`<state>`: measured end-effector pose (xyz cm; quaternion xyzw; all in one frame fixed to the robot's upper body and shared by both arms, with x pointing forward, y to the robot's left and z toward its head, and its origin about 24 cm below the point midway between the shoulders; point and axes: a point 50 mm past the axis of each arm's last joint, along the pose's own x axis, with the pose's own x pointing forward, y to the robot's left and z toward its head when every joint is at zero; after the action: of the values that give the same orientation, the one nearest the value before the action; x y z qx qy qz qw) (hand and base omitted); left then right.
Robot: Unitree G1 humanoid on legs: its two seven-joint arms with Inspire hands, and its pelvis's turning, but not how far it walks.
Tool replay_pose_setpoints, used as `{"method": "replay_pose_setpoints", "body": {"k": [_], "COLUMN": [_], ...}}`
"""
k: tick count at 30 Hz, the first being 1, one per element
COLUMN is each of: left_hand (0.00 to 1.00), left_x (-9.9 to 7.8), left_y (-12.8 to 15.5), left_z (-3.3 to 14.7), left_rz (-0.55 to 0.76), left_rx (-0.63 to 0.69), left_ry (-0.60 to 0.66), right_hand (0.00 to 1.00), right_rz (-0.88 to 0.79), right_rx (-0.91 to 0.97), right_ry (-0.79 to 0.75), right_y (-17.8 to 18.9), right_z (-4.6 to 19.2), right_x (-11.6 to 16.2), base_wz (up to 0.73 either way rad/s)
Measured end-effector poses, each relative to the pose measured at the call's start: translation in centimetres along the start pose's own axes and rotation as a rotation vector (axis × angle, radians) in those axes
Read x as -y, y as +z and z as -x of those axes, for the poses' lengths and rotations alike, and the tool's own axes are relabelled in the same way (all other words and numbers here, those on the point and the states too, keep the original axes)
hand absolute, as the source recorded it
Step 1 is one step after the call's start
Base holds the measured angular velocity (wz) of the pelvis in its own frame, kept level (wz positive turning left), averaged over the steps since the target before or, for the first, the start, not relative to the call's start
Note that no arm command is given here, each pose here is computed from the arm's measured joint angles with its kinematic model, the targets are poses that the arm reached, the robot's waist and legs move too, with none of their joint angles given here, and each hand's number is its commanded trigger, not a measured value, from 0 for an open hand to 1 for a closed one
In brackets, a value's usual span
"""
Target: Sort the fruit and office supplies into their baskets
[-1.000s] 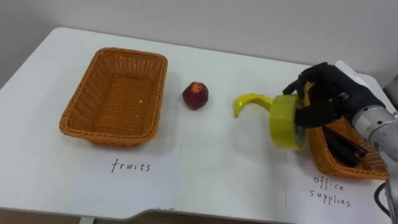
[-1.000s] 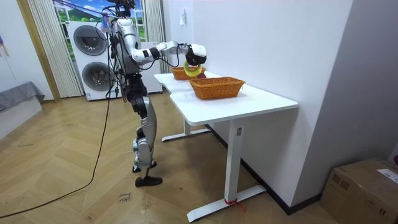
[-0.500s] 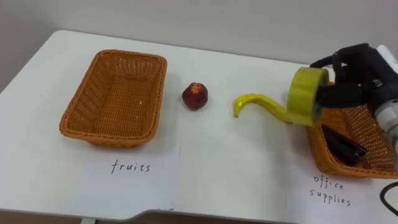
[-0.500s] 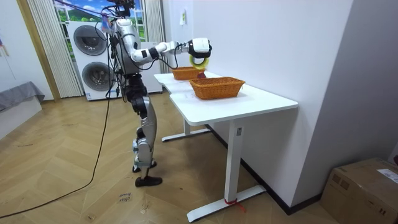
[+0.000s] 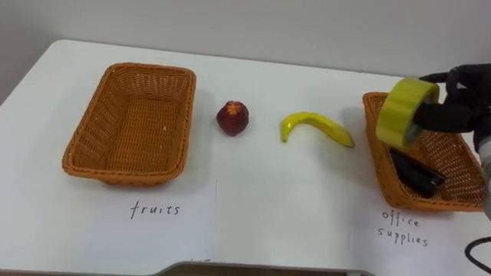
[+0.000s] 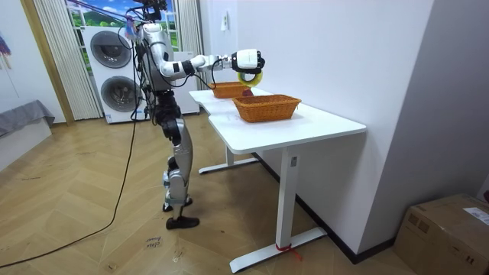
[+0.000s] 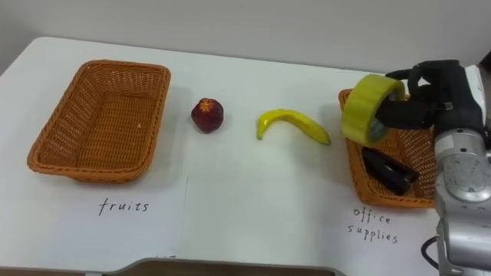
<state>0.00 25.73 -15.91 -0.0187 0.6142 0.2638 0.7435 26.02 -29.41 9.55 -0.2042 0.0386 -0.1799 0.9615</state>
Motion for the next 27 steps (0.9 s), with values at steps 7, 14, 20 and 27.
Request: {"method": "replay_pose_setpoints", "body": {"k": [7, 14, 20, 27], "left_hand": [0.00, 0.00, 0.00, 0.00], "left_x": [-0.4, -0.4, -0.2, -0.3], "left_y": [-0.8, -0.8, -0.8, -0.9], "left_z": [0.1, 0.1, 0.1, 0.2], "left_rz": [-0.004, -0.006, -0.027, -0.026], "left_rx": [-0.023, -0.023, -0.022, -0.025], "left_ry": [0.009, 0.009, 0.000, 0.001], "right_hand": [1.00, 1.00, 1.00, 1.00], "right_rz": [0.002, 0.007, 0.013, 0.016], "right_rx": [-0.047, -0.058, -0.099, -0.133], "right_ry": [-0.070, -0.120, -0.113, -0.106], "right_y": [-1.1, -1.3, -2.3, -3.1], "right_z": [-0.1, -0.1, -0.1, -0.1], "right_x": [0.7, 1.0, 0.9, 0.9], "base_wz": [0.00, 0.00, 0.00, 0.00]}}
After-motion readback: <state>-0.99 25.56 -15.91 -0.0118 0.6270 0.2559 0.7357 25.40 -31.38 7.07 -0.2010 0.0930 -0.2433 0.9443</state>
